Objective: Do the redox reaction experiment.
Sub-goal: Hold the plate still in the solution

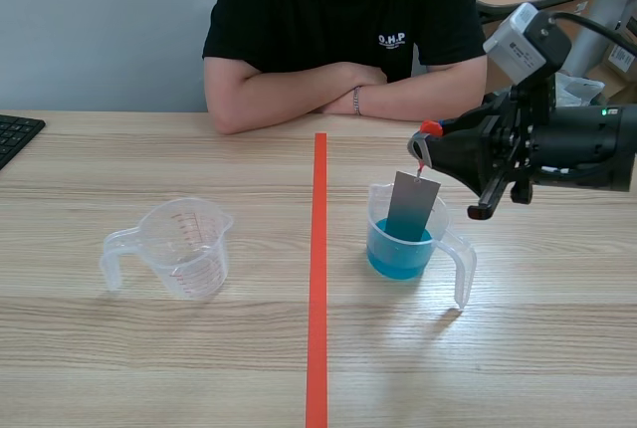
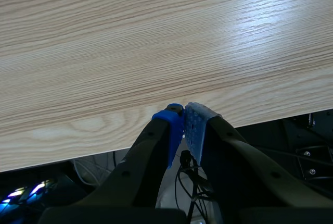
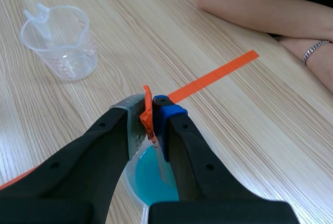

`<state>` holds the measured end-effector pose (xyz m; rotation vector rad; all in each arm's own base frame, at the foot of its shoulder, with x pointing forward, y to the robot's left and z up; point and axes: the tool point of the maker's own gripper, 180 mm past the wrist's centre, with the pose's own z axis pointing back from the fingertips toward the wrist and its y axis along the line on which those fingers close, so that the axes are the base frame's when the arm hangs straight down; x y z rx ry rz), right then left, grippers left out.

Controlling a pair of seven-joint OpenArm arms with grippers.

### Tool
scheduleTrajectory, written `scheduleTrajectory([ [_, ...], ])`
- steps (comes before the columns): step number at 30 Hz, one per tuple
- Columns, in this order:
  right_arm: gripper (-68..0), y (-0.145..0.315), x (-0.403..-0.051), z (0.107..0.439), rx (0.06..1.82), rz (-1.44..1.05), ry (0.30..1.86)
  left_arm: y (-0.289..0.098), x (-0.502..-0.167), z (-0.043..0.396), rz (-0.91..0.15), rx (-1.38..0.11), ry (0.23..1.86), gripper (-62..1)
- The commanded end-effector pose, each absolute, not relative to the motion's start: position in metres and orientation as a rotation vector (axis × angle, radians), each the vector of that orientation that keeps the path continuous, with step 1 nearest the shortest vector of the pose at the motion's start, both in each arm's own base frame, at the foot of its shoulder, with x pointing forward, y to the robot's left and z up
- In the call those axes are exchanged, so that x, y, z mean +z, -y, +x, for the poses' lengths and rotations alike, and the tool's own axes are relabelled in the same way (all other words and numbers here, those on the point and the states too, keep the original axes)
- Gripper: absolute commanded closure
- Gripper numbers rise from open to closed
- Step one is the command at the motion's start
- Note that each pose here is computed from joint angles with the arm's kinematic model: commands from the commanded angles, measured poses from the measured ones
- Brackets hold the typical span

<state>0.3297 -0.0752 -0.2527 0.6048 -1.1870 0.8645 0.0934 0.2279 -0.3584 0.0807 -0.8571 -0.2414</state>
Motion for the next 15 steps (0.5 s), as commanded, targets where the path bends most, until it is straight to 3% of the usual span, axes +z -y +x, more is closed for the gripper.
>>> scheduleTrajectory([
  [1,-1.5,0.083,-0.234,0.336,0.876,0.583,1.228,-0.226,-0.355,0.097,0.073,-0.243,0.876,-4.7],
  [15,-1.5,0.082,-0.187,0.336,0.888,0.591,1.278,-0.226,-0.355,0.097,0.073,-0.243,0.875,-4.7],
])
